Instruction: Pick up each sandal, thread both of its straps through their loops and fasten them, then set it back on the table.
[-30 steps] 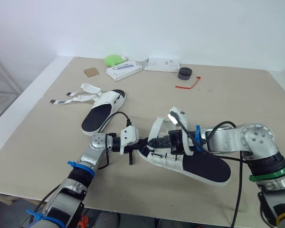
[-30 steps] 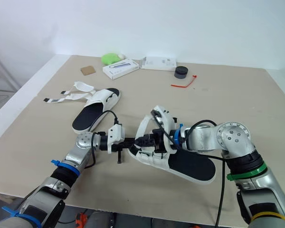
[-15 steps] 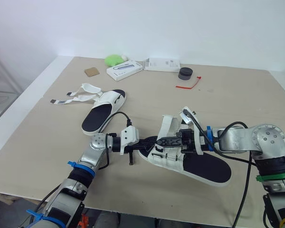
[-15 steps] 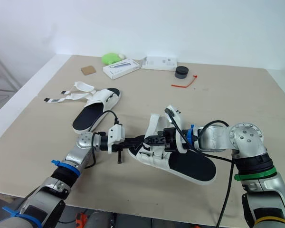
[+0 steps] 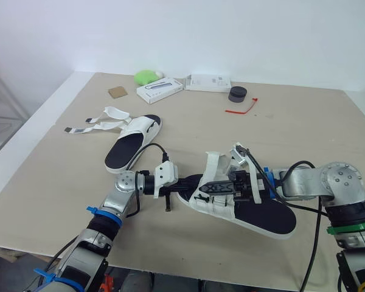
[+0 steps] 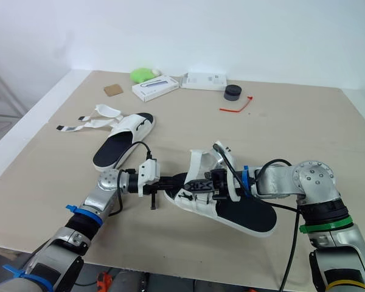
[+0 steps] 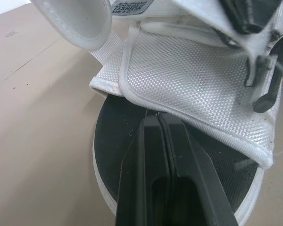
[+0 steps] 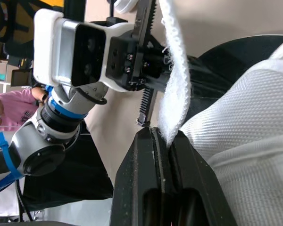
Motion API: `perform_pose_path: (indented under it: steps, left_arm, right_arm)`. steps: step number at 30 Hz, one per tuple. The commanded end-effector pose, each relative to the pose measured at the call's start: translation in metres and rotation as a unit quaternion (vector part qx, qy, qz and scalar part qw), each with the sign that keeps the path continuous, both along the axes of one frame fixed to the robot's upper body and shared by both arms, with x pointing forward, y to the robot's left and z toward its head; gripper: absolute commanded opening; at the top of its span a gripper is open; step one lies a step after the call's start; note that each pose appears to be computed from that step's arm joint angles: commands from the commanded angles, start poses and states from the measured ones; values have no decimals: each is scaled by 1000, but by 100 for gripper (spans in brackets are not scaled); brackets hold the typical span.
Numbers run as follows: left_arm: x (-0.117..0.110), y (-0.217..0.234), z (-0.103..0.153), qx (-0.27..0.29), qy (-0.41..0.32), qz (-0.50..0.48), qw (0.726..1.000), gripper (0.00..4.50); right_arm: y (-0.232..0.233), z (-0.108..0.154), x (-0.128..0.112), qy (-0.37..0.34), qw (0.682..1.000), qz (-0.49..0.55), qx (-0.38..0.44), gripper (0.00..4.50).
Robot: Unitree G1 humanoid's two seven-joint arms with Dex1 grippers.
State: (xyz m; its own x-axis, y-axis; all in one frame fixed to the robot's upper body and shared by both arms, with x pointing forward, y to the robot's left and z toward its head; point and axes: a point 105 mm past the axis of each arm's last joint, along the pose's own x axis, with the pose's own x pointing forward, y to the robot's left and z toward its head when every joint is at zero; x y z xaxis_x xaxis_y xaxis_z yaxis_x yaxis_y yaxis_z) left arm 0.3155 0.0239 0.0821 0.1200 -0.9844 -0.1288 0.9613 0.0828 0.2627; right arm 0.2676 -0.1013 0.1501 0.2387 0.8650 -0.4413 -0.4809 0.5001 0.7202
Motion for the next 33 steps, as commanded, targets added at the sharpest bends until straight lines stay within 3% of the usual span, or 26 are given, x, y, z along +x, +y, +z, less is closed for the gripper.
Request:
perform_pose_path:
  steps: [1,9,26,33]
  left_arm:
    - [-19,10,-67,91,106,11,990,0]
    - [-20,9,-68,89,107,10,990,0]
    - [-22,10,-70,86,113,17,990,0]
    - [-22,10,-70,87,113,18,990,0]
  right_arm:
    - [3,2,-4,-1,1000,9,4,4]
    - [13,10,9,-11,1000,-1,17,4]
    - [19,26,11,-25,999,19,42,4]
    - [15,9,3,-5,999,14,32,4]
